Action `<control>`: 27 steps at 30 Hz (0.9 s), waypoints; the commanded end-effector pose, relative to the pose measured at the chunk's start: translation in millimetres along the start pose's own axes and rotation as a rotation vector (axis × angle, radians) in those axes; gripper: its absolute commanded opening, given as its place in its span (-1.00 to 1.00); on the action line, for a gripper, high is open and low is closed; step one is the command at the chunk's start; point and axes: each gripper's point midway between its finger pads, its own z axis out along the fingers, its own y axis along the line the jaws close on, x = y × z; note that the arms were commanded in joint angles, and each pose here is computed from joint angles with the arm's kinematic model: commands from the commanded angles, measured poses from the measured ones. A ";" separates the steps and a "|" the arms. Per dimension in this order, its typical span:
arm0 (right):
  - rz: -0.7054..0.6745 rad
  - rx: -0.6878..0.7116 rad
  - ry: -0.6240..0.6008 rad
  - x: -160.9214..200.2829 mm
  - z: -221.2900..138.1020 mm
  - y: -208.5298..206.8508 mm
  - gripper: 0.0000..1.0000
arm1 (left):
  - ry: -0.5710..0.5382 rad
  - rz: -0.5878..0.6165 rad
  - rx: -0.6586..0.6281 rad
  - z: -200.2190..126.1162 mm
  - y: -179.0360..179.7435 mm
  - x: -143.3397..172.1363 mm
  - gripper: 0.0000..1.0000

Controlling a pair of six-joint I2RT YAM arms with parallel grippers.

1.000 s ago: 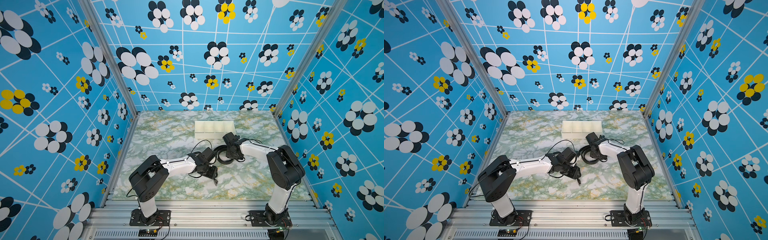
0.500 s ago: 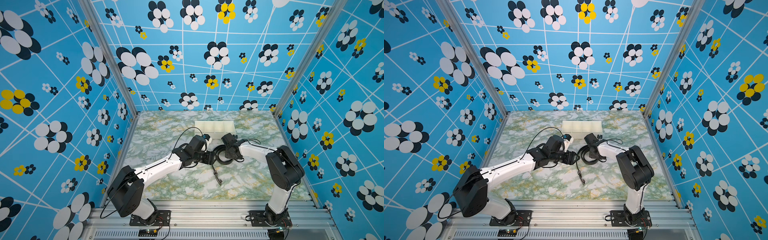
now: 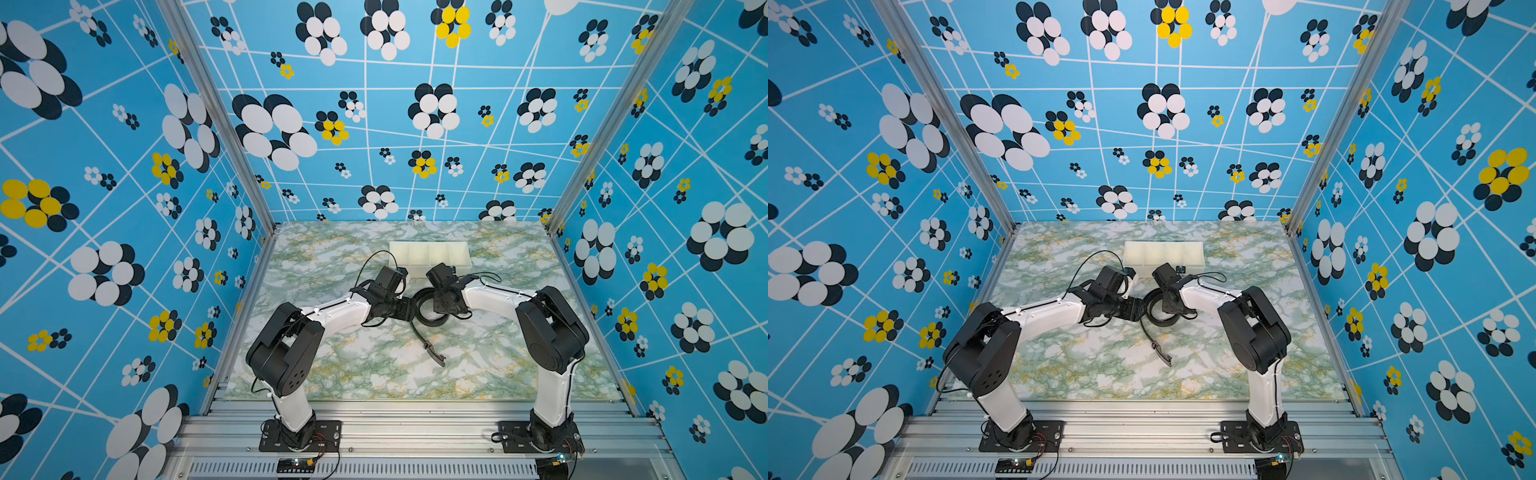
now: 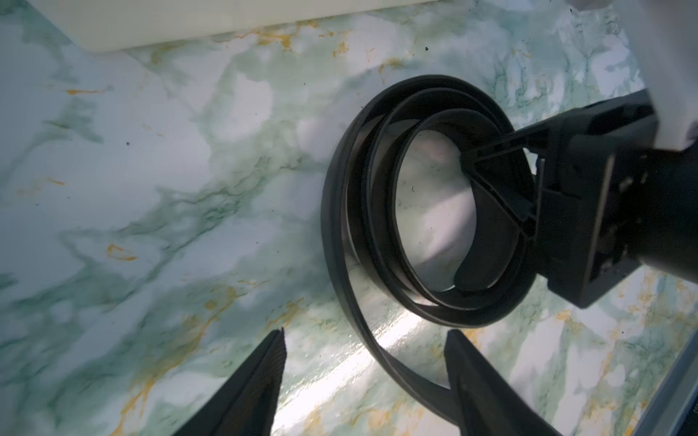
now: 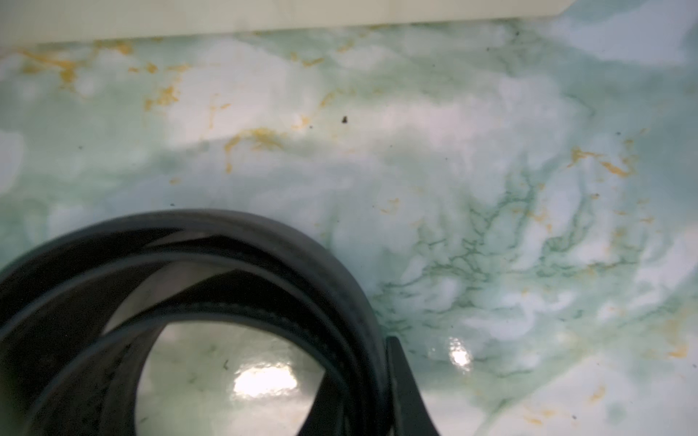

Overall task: Place the belts into the storage roll
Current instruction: Roll the belt at the center of the board.

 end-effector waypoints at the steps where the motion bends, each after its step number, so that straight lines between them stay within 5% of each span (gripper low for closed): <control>1: -0.018 -0.013 0.150 44.8 22.0 9.2 -1.00 | -0.029 0.014 0.014 4.1 -1.6 -12.1 0.41; 22: 0.044 -0.114 0.155 46.8 11.6 27.6 -1.00 | 0.168 -0.048 -0.226 59.1 24.0 19.5 0.35; 27: 0.055 -0.142 0.157 49.3 8.4 29.7 -1.00 | 0.164 -0.093 -0.269 65.5 34.8 28.3 0.07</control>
